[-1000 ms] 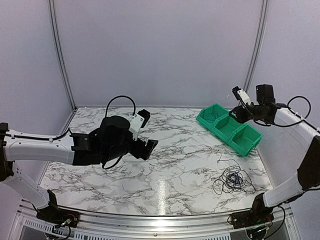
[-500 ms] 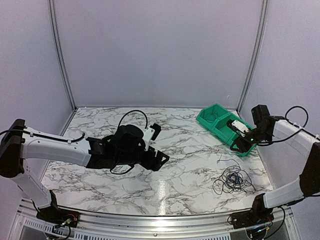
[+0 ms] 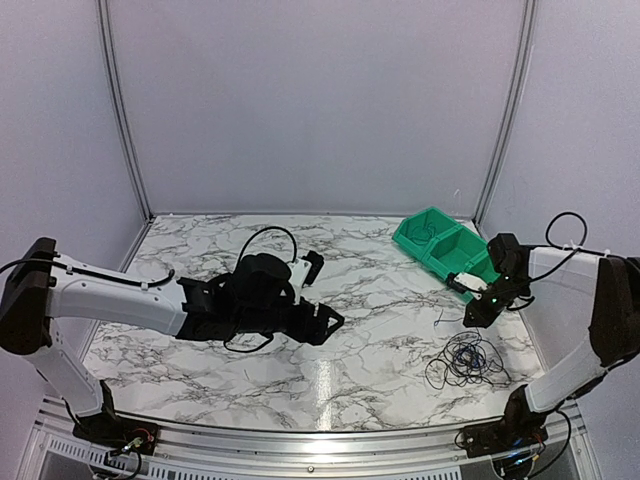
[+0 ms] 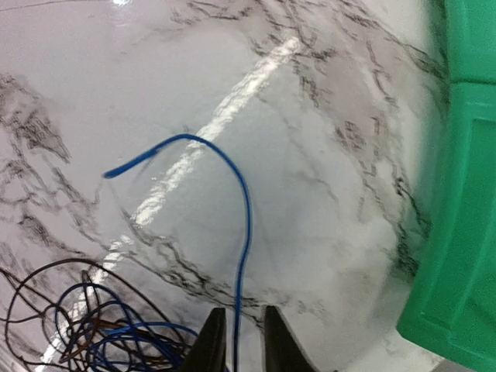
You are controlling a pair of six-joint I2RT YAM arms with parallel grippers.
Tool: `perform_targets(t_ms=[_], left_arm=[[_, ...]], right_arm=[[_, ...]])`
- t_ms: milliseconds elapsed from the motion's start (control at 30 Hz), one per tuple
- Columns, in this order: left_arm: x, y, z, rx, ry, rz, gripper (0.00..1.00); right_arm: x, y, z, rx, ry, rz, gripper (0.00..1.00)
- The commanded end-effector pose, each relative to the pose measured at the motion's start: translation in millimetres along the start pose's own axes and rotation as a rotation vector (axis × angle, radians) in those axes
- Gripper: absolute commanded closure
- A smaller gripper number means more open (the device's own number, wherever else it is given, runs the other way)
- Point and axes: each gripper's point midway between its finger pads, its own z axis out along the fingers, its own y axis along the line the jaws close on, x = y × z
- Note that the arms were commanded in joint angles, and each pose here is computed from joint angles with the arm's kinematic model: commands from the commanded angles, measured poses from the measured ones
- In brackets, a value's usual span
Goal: Untangle the cables
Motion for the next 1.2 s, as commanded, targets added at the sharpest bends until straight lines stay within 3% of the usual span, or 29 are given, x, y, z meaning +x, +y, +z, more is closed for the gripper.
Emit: perform_targets(t_ms=[0, 33, 367, 533, 700, 867, 1000, 1167], left_arm=[[-9.5, -9.1, 6.0, 0.020, -0.027, -0.014, 0.16], [-10.8, -8.8, 6.7, 0.014, -0.033, -0.009, 0.16], [-64.7, -30.2, -2.9, 0.010, -0.277, 0.151, 0.16], [-74.7, -35.5, -6.3, 0.033, -0.349, 0.130, 0.16], [-67.5, -29.1, -8.1, 0.019, -0.384, 0.045, 0.19], [-50.3, 0.7, -3.0, -0.125, -0.388, -0.001, 0.22], [-38.2, 17.5, 3.1, -0.191, -0.376, -0.058, 0.28], [-26.7, 20.0, 16.2, -0.185, -0.350, -0.117, 0.26]], right_arm=[[-13.5, -5.7, -6.1, 0.022, -0.031, -0.012, 0.95], [-19.1, -4.7, -10.0, 0.015, -0.052, -0.014, 1.00], [-127.4, 70.9, -68.5, -0.154, -0.362, -0.260, 1.00], [-172.7, 118.7, -89.8, -0.242, -0.471, -0.384, 1.00], [-191.5, 157.9, -71.0, -0.321, -0.473, -0.455, 1.00], [-195.0, 180.3, -45.0, -0.398, -0.432, -0.474, 1.00], [-198.4, 187.1, -43.0, -0.421, -0.437, -0.471, 1.00], [-199.2, 191.2, -49.5, -0.442, -0.461, -0.467, 1.00]])
